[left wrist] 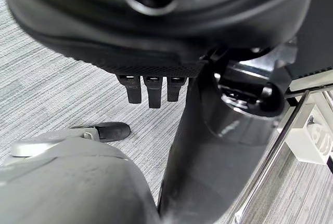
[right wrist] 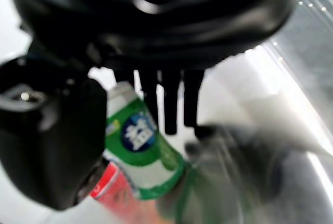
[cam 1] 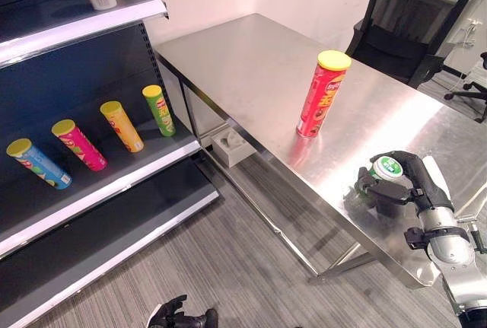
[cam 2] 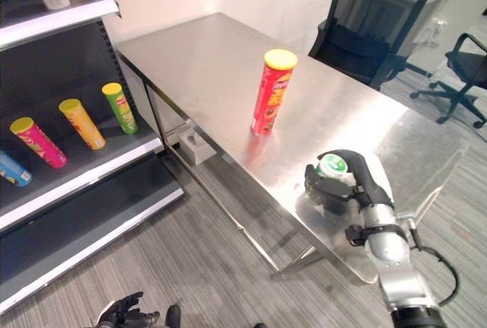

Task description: Put the goods on the table back onto the shelves and tidy them up.

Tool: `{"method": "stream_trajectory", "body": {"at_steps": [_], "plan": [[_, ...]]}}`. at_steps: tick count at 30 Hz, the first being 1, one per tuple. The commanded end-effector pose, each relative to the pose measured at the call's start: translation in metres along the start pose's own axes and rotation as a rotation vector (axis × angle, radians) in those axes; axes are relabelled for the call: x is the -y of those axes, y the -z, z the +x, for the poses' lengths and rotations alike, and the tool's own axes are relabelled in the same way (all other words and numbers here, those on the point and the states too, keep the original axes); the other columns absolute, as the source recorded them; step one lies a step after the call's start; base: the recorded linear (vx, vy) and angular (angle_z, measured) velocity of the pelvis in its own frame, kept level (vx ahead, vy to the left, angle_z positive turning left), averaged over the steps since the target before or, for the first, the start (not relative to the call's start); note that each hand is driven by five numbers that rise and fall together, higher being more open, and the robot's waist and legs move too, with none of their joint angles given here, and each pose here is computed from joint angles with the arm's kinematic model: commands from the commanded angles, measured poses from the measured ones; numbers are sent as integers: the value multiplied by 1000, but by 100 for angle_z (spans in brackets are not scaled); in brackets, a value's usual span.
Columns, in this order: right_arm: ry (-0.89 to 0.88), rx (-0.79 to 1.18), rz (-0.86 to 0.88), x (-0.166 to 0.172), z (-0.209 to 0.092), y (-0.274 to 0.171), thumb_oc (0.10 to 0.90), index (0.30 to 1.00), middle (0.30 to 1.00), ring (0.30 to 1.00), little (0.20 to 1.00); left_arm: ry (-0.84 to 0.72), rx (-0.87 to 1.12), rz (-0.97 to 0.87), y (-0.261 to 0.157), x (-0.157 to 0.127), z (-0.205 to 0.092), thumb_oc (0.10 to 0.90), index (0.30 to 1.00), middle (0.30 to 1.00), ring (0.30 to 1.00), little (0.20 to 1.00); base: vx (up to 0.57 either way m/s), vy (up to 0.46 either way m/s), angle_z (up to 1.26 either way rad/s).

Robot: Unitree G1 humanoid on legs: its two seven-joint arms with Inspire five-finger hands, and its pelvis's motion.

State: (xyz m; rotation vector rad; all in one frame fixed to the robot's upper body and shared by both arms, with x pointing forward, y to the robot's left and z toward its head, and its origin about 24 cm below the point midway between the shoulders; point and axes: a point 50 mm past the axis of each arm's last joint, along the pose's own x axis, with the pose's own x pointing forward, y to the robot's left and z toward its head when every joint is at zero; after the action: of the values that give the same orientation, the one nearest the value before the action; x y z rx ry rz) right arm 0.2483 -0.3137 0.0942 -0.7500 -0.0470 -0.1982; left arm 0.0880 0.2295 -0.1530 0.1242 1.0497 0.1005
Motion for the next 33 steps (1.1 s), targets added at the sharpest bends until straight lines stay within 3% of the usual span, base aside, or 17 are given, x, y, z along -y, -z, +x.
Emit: {"method": "stream_trajectory", "body": {"at_steps": [1,14,20,27,33], "plan": [[149,249,-34,36,18,-53,400,300,300,300,300,-57,-40,85,9,-22,-3,800,900,900,900,900,0,0,0],[217,488,-36,81,7,-104,400,300,300,300,300,-79,-15,79,4,-33,-4,800,900,900,900,900,-7,-49,0],[243,763,103,117,5,-162,400,300,300,300,300,-38,-8,85,3,-32,-5,800,900,900,900,900,-29,-131,12],[248,925,273,129,7,-193,400,300,300,300,300,-38,-23,73,9,-33,-7,800,900,900,900,900,-23,-119,15],[254,1045,244,146,6,-229,400,300,300,300,300,-81,32,11,-7,-38,-3,800,900,900,900,900,-71,-14,16]]}}
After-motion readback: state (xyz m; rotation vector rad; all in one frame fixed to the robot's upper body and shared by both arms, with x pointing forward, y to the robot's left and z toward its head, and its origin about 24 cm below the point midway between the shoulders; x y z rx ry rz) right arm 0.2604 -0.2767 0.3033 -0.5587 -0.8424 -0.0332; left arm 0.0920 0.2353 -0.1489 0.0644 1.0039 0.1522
